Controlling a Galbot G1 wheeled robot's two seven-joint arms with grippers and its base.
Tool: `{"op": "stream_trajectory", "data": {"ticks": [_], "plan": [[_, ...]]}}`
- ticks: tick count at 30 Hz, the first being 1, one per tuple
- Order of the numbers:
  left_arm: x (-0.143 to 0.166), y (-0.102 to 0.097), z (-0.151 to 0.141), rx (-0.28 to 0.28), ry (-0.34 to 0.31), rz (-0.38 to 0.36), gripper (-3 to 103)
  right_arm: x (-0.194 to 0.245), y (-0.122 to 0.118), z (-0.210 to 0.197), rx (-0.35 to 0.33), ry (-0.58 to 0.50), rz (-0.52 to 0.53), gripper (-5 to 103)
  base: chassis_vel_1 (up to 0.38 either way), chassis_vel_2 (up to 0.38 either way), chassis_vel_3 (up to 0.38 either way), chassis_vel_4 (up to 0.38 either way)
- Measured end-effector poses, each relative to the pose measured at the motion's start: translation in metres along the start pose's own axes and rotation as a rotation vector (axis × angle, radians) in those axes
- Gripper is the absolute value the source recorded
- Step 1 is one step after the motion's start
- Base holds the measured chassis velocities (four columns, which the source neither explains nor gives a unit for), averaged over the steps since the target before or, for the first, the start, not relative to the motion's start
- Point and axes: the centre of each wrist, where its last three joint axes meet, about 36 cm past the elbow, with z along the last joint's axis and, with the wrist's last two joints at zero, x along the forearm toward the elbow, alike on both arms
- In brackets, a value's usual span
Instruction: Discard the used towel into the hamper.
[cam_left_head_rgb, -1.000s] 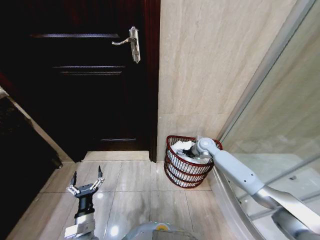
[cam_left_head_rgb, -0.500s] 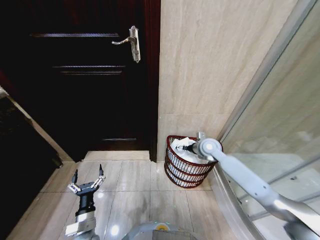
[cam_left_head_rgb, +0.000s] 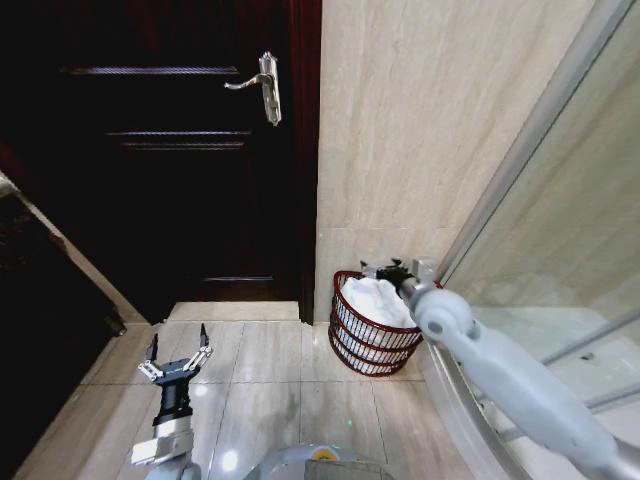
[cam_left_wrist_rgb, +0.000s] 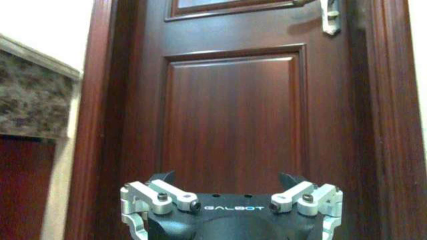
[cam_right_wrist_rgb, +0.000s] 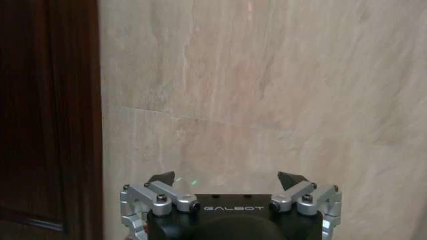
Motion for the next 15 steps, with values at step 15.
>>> {"op": "stream_trajectory", "data": {"ticks": [15], "plan": [[-0.019, -0.010, -0.034, 0.066, 0.047, 0.111, 100, 0.064, 0.019, 0.055, -0.004, -0.165, 0.225, 100, 0.000, 0.000, 0.000, 0.000]]}}
